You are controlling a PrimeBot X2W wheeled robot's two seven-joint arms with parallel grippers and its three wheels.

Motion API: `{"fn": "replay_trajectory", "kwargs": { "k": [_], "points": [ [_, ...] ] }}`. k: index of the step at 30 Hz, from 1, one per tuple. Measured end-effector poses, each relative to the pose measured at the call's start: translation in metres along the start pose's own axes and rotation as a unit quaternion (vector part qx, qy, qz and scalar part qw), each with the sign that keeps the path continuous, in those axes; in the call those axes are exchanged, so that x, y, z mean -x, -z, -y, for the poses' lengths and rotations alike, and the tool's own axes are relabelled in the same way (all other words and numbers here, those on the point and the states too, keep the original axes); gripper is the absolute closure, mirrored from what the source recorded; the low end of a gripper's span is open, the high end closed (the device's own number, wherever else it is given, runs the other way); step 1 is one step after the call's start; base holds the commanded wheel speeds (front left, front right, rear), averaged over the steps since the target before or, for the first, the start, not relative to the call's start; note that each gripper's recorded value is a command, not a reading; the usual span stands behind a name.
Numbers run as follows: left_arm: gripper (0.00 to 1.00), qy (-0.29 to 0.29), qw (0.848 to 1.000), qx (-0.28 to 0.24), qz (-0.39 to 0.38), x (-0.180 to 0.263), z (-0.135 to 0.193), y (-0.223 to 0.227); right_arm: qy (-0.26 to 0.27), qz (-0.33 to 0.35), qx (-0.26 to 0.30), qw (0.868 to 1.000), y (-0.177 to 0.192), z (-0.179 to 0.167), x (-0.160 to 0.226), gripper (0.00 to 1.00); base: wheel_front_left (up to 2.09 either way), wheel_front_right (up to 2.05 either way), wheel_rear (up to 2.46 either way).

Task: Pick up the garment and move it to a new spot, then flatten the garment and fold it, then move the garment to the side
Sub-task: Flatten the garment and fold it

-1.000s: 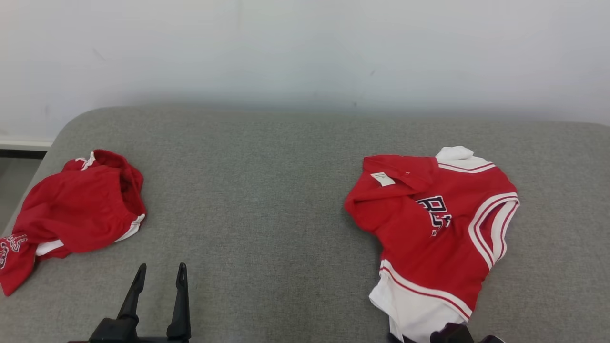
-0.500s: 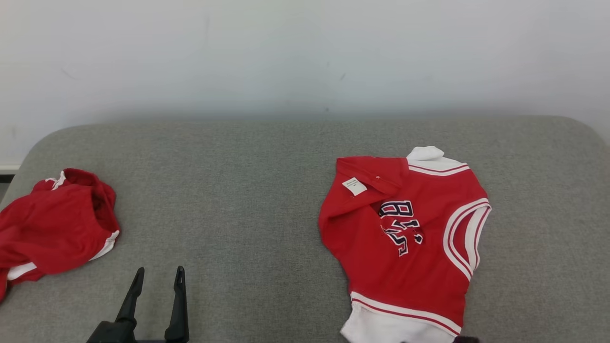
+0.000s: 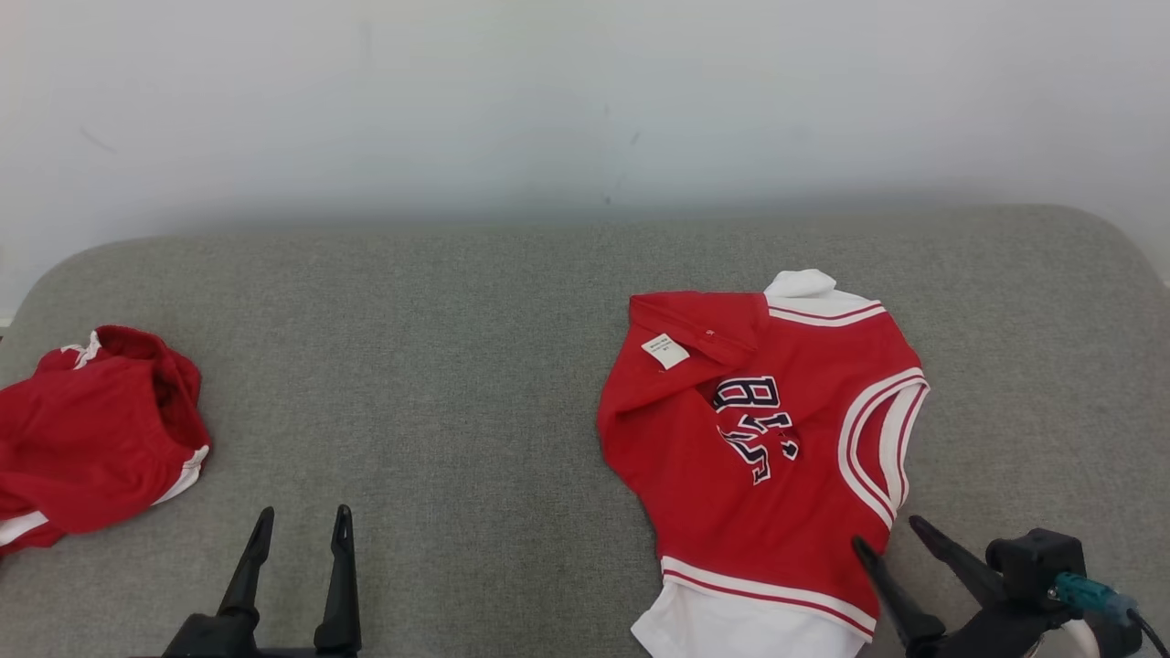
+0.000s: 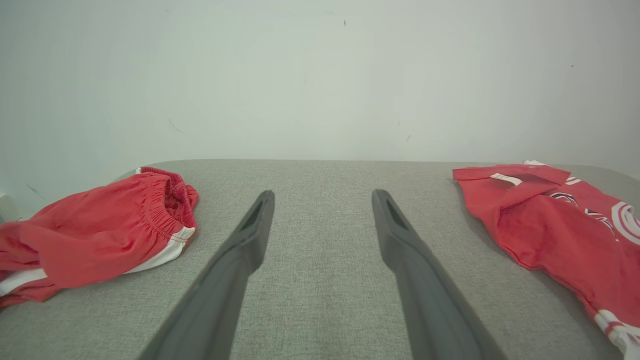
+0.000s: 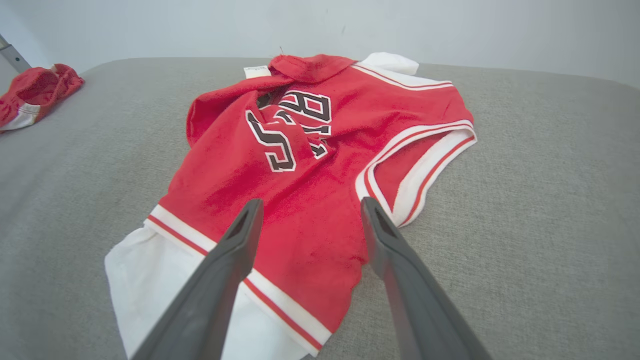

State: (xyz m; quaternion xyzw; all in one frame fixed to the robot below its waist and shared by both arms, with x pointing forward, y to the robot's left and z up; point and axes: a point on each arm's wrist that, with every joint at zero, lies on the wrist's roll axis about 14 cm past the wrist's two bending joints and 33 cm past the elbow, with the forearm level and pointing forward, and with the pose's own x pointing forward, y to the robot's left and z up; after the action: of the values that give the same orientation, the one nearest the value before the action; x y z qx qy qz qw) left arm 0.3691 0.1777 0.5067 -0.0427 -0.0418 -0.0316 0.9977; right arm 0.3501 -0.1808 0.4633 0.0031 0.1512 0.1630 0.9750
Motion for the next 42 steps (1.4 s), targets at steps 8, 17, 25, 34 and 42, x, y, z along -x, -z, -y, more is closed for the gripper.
{"fn": "replay_trajectory", "kwargs": {
  "k": [8,17,25,34,42],
  "points": [
    [0.00,-0.005,1.000,-0.004,-0.003,0.001,-0.003,0.001,0.055,-0.027,-0.022,0.998,0.021,0.035,-0.021,0.00,0.00,0.00,0.00],
    [0.00,-0.016,1.000,-0.009,-0.007,0.003,-0.011,0.004,0.073,-0.071,-0.062,0.993,0.055,0.037,-0.043,1.00,0.00,0.00,0.00],
    [0.00,-0.024,1.000,-0.010,-0.004,0.006,-0.016,0.001,0.095,-0.052,-0.032,0.994,0.049,0.063,-0.041,1.00,0.00,0.00,0.00],
    [0.00,-0.020,1.000,-0.007,0.000,0.003,-0.012,-0.001,0.172,-0.062,0.035,0.983,0.034,0.141,-0.004,0.71,0.00,0.00,0.00],
    [0.00,-0.016,1.000,-0.005,0.005,0.006,-0.009,-0.004,0.165,0.014,0.034,0.986,-0.008,0.138,-0.010,0.00,0.00,0.00,0.00]
  ]
}}
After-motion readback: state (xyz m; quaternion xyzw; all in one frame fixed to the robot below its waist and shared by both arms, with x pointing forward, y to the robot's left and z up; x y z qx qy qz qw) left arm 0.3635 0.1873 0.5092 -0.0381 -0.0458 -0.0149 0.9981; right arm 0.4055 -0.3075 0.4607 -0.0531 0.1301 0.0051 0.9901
